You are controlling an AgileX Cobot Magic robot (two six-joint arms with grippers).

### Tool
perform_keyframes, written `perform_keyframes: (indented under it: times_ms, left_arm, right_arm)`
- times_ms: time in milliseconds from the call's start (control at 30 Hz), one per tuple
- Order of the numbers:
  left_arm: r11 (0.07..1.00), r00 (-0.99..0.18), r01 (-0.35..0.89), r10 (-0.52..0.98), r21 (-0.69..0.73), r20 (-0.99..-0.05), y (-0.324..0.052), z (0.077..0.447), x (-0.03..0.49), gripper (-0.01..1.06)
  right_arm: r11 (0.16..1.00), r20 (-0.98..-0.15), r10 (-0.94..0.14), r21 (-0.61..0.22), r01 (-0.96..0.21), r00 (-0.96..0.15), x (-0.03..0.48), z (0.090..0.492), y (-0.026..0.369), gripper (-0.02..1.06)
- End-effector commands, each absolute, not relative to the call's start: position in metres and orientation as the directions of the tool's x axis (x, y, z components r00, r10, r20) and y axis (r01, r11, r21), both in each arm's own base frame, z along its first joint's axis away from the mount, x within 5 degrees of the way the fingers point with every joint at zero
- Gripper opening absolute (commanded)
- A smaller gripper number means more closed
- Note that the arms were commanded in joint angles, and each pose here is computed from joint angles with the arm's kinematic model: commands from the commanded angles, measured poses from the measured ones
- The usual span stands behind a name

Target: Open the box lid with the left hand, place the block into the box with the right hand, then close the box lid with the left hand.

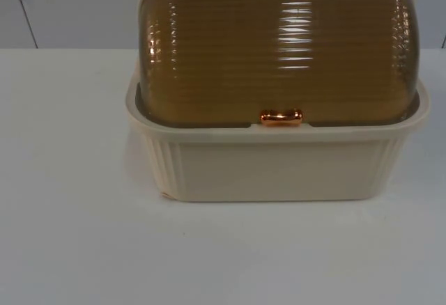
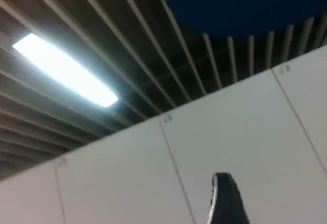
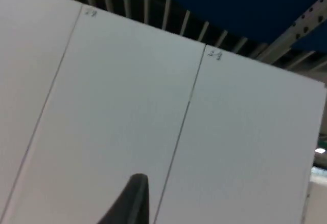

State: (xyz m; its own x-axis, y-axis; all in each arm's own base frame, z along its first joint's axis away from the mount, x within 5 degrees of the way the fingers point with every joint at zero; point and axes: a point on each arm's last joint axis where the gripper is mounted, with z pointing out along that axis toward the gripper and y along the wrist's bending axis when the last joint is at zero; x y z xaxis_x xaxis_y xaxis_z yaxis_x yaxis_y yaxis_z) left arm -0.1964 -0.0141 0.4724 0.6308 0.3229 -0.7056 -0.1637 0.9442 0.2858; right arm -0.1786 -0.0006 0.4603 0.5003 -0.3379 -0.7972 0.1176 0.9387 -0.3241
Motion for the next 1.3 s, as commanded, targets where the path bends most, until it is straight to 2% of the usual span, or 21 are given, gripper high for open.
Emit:
perform_keyframes:
  times_ms: [0, 67, 167, 333, 533, 833, 967, 1000, 1133, 1167, 1267]
  left_arm:
    - [0.966, 0.594, -0.085, 0.247, 0.245, -0.766, -0.015, 0.466, -0.187, 0.5]
    - [0.97, 0.562, -0.061, 0.228, 0.235, -0.795, -0.015, 0.463, -0.182, 0.5]
    - [0.97, 0.435, -0.019, 0.228, 0.244, -0.871, -0.015, 0.45, -0.167, 0.5]
    - [0.968, 0.351, 0.013, 0.232, 0.252, -0.907, -0.013, 0.44, -0.155, 0.5]
    - [0.966, 0.31, 0.079, 0.211, 0.246, -0.927, -0.008, 0.433, -0.142, 0.5]
    - [0.966, 0.31, 0.045, 0.227, 0.253, -0.923, -0.006, 0.433, -0.137, 0.5]
    - [0.987, 0.204, 0.058, 0.135, 0.15, -0.97, -0.003, 0.416, -0.108, 0.5]
    - [0.987, 0.204, 0.058, 0.135, 0.15, -0.97, -0.003, 0.416, -0.108, 0.5]
    - [0.995, 0.048, 0.052, 0.083, 0.086, -0.995, -0.001, 0.385, -0.068, 0.5]
    - [0.995, 0.048, 0.052, 0.083, 0.086, -0.995, -0.001, 0.385, -0.068, 0.5]
    - [0.997, -0.075, 0.061, 0.062, 0.057, -0.995, -0.002, 0.357, -0.042, 0.5]
  right_arm:
    - [0.947, -0.842, -0.309, -0.313, 0.066, 0.443, -0.178, 0.452, 0.002, 1.05]
    - [0.956, -0.866, -0.281, -0.291, 0.04, 0.414, -0.177, 0.449, 0.003, 1.05]
    - [0.967, -0.915, -0.24, -0.256, -0.008, 0.323, -0.172, 0.44, 0.003, 1.05]
    - [0.976, -0.95, -0.194, -0.212, -0.048, 0.246, -0.165, 0.432, 0.003, 1.05]
    - [0.978, -0.967, -0.186, -0.199, -0.065, 0.175, -0.146, 0.423, 0.003, 1.05]
    - [0.979, -0.979, -0.181, -0.189, -0.078, 0.096, -0.119, 0.41, 0.003, 1.05]
    - [0.986, -0.99, -0.139, -0.141, -0.091, 0.035, -0.091, 0.394, 0.004, 1.05]
    - [0.986, -0.99, -0.139, -0.141, -0.091, 0.035, -0.091, 0.394, 0.004, 1.05]
    - [0.991, -0.994, -0.099, -0.094, -0.098, -0.05, -0.065, 0.373, 0.005, 1.05]
    - [0.991, -0.994, -0.099, -0.094, -0.098, -0.05, -0.065, 0.373, 0.005, 1.05]
    - [0.992, -0.985, -0.08, -0.065, -0.105, -0.152, -0.047, 0.352, 0.005, 1.05]
